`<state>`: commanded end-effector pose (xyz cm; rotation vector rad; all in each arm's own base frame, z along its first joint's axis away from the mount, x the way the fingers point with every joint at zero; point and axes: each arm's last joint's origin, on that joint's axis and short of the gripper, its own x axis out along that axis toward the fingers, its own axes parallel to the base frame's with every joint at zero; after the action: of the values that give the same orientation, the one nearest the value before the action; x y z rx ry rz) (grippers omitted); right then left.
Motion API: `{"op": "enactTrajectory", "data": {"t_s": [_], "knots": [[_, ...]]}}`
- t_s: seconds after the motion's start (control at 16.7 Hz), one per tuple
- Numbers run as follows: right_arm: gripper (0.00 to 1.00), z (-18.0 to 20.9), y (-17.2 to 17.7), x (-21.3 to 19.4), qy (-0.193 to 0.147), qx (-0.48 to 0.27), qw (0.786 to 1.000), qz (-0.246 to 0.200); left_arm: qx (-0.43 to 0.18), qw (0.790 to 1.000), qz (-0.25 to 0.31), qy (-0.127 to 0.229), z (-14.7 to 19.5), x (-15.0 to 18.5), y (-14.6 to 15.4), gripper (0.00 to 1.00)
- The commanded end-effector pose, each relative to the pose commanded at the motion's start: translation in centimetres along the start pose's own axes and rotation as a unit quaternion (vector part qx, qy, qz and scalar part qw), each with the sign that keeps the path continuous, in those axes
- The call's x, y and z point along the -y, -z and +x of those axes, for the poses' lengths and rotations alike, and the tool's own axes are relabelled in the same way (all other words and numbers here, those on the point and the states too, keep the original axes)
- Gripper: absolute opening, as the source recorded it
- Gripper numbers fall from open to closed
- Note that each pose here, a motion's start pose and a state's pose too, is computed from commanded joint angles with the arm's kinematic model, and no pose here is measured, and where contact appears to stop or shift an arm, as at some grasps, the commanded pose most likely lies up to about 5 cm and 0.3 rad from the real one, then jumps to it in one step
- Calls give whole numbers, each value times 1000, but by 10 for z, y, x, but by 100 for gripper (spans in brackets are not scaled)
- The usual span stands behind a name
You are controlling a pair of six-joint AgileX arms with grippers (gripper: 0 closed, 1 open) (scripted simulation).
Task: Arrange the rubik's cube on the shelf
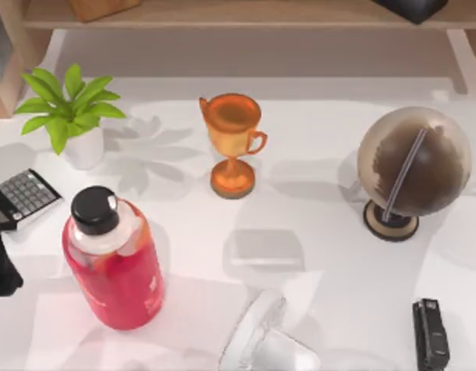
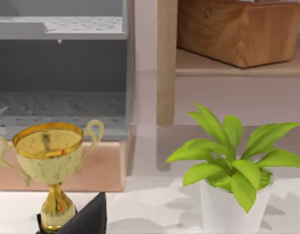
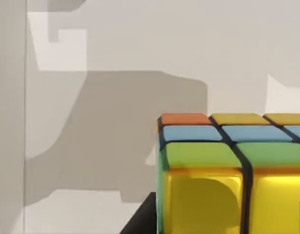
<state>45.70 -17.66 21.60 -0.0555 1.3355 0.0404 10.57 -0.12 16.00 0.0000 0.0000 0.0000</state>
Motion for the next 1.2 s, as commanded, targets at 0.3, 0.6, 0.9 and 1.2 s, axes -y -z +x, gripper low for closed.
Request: {"op": "enactTrajectory", "data": {"t_s": [0.3, 0.6, 0.9, 1.2], "knots": [[0, -46, 18, -35, 32, 78, 996, -14, 0, 1000, 0, 0, 0, 0, 0, 100], [0, -70, 46, -90, 78, 193, 977, -39, 0, 1000, 0, 0, 0, 0, 0, 100], [0, -60, 74, -155, 113, 319, 938, -68, 0, 1000, 0, 0, 0, 0, 0, 100], [0, -41, 84, -229, 121, 460, 876, -78, 0, 1000, 0, 0, 0, 0, 0, 100]]}}
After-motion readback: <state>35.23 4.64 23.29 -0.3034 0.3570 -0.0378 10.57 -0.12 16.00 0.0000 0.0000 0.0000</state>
